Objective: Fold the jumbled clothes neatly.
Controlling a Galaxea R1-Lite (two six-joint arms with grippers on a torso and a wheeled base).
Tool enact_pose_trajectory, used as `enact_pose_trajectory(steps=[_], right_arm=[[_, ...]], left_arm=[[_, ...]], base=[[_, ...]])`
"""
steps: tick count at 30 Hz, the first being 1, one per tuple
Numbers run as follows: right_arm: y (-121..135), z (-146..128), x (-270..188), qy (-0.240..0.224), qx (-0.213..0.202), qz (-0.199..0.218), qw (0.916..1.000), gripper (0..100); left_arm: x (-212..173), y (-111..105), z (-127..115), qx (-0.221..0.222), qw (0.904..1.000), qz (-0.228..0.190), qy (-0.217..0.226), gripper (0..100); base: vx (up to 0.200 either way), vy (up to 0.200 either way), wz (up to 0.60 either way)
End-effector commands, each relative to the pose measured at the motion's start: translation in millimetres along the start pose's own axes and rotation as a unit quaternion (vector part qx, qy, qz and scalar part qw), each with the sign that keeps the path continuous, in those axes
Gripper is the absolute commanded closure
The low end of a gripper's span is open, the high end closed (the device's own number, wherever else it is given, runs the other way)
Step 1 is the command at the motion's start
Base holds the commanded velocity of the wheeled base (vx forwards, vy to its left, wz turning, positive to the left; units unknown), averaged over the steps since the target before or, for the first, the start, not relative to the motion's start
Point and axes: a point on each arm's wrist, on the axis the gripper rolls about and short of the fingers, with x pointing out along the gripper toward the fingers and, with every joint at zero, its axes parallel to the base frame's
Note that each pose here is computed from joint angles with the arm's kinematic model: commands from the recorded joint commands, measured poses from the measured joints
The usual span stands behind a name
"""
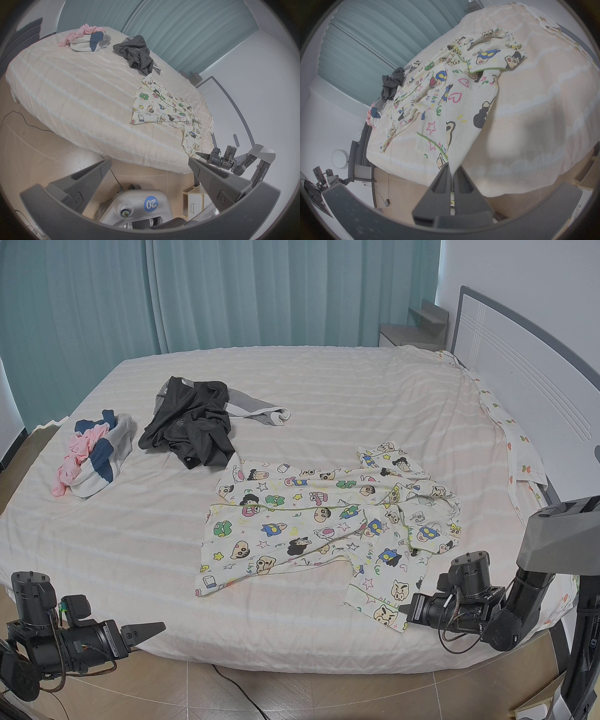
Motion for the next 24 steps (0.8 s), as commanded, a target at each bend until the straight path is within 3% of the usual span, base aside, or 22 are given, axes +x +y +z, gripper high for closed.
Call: enact_pose_trajectory(steps=[1,24], right_arm=[[-2.1,-0.7,-22.5,-0.011,0.000,0.009,0.9999,100],[-44.8,-7.5,-64.5,-0.001,0.020,-0.038,0.9991,100]], left_arm=[[-1.6,1.3,-4.0,-0.004,1.0000,0.003,0.005,0],[-1.2,1.6,-4.1,-0.004,1.0000,0.003,0.006,0]], base=[[0.000,0.000,0.00],[0.000,0.000,0.00]])
